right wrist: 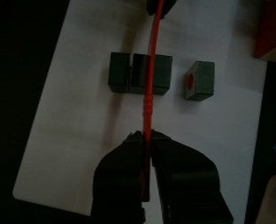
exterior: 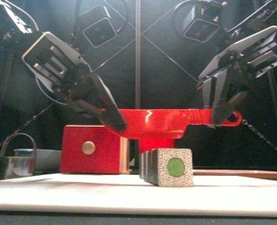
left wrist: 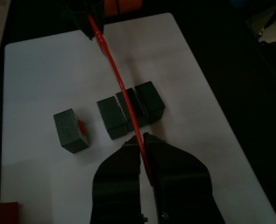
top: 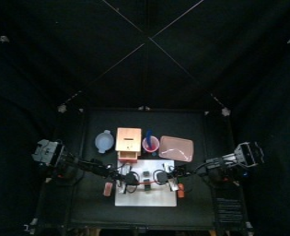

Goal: Place sushi on board then cut the sushi with the knife then place the pieces on the plate
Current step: Cut the sushi into 4 pieces

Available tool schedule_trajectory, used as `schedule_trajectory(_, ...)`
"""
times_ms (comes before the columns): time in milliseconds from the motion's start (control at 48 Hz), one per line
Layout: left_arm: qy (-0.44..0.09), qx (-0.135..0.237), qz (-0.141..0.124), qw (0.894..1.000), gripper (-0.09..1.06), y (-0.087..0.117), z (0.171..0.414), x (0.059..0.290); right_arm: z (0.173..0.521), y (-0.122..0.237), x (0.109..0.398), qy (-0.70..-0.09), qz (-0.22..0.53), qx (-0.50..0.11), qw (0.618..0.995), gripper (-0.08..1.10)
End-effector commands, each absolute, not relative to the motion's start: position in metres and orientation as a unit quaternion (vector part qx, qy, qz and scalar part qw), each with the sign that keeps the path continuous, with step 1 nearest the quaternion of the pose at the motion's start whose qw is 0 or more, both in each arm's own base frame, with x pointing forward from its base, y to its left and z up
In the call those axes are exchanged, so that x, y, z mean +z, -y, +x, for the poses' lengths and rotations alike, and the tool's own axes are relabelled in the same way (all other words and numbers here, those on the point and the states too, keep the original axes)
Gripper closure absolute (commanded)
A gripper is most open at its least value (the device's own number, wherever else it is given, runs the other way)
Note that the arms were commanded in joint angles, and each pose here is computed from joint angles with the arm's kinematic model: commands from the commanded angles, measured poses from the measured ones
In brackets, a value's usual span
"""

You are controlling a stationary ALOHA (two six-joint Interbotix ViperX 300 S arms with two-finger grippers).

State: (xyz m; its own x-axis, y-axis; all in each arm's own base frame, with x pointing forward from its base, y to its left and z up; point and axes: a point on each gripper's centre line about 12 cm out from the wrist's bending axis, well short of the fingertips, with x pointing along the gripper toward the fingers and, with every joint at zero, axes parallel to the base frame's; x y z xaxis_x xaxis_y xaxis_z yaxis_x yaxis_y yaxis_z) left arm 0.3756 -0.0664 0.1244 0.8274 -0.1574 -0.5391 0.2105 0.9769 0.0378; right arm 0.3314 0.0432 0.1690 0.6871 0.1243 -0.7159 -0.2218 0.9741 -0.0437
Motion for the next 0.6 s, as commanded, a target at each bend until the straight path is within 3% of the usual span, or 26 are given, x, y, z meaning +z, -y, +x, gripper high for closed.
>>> schedule_trajectory(21,-0.242,-0.093,0.048,0.965,0.64,0.065,0.389,0.141,0.347,-0.041,0.193,-0.343,-0.066,0.087,0.933,0.86)
schedule_trajectory(292,-0.237,-0.08,0.046,0.967,0.64,0.054,0.392,0.145,0.348,-0.036,0.192,-0.346,-0.073,0.083,0.932,0.86)
schedule_trajectory(604,-0.234,-0.082,0.047,0.968,0.64,0.054,0.393,0.147,0.347,-0.039,0.188,-0.351,-0.065,0.085,0.93,0.86)
